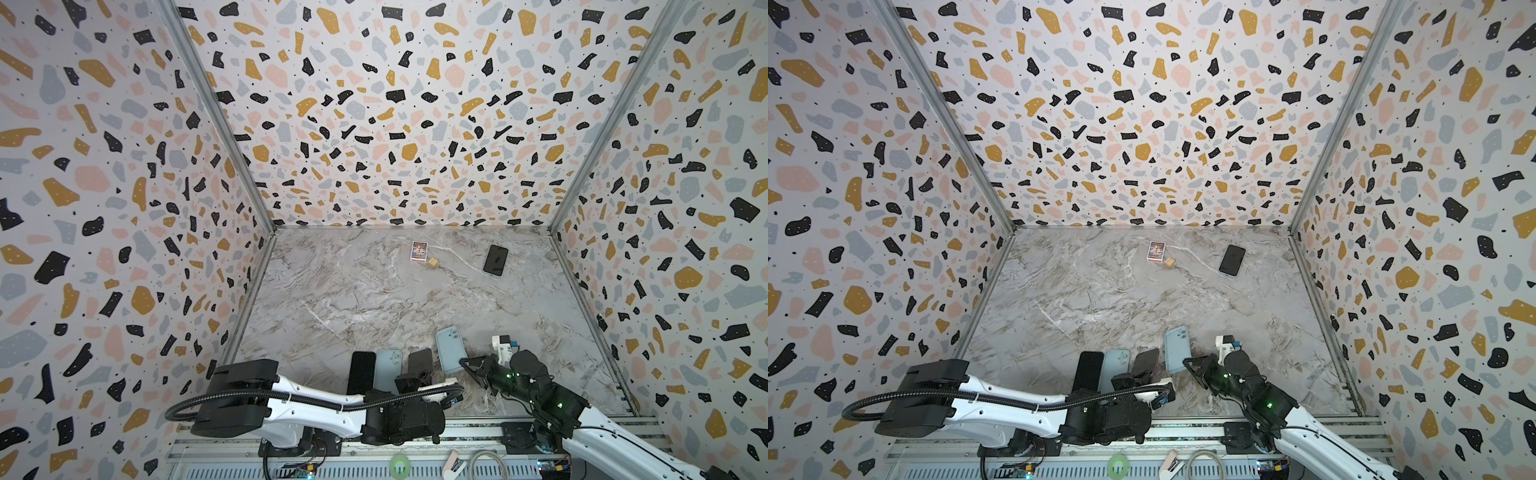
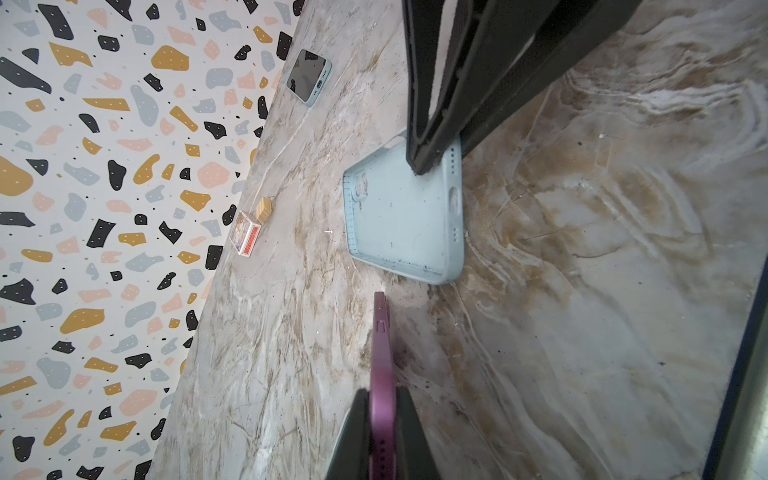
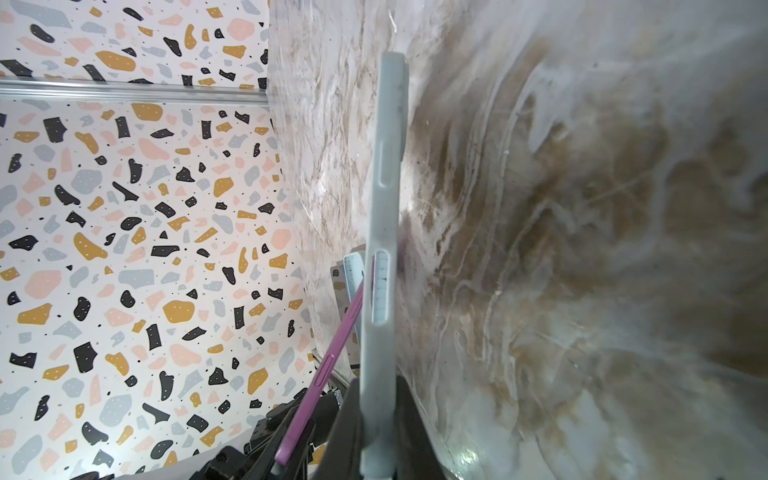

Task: Take the phone out of the phone case
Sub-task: 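Lower the pink phone onto the table near the robot with the left gripper, then open the left gripper and lift it away from the placed phone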

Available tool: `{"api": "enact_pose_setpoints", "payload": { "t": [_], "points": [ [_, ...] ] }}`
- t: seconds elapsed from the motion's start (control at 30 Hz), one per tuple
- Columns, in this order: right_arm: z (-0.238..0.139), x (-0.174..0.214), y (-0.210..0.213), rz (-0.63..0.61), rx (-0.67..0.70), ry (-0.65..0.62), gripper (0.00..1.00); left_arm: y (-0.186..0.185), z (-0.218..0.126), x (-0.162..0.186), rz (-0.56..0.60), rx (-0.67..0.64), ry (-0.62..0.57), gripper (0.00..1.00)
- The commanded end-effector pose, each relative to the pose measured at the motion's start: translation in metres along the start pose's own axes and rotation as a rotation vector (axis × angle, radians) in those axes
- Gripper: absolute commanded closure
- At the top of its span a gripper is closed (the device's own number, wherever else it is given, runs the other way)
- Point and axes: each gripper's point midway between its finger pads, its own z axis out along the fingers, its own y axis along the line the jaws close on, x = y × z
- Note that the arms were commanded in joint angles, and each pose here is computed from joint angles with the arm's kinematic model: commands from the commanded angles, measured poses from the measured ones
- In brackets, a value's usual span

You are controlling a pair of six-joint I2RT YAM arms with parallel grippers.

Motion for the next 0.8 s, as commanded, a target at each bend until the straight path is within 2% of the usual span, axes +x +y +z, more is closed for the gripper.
{"api": "enact_pose_setpoints", "payload": {
  "t": [0.0,0.1,0.4,0.77],
  "points": [
    [0.002,0.003,-0.001,0.005,0.003,-0.003,1.00,-0.006,0.002,0.007,-0.027,-0.003,0.015,1.00],
    [0.005,0.009,-0.005,0.011,0.007,0.011,1.00,-0.009,0.001,0.006,-0.030,0.009,0.010,0.97],
    [0.009,0.016,-0.011,0.018,0.024,0.025,1.00,-0.018,0.002,0.011,-0.032,0.031,0.049,0.80],
    [0.012,0.024,-0.018,0.023,0.034,0.042,1.00,-0.029,0.005,0.011,-0.037,0.067,0.068,0.81]
  ]
}}
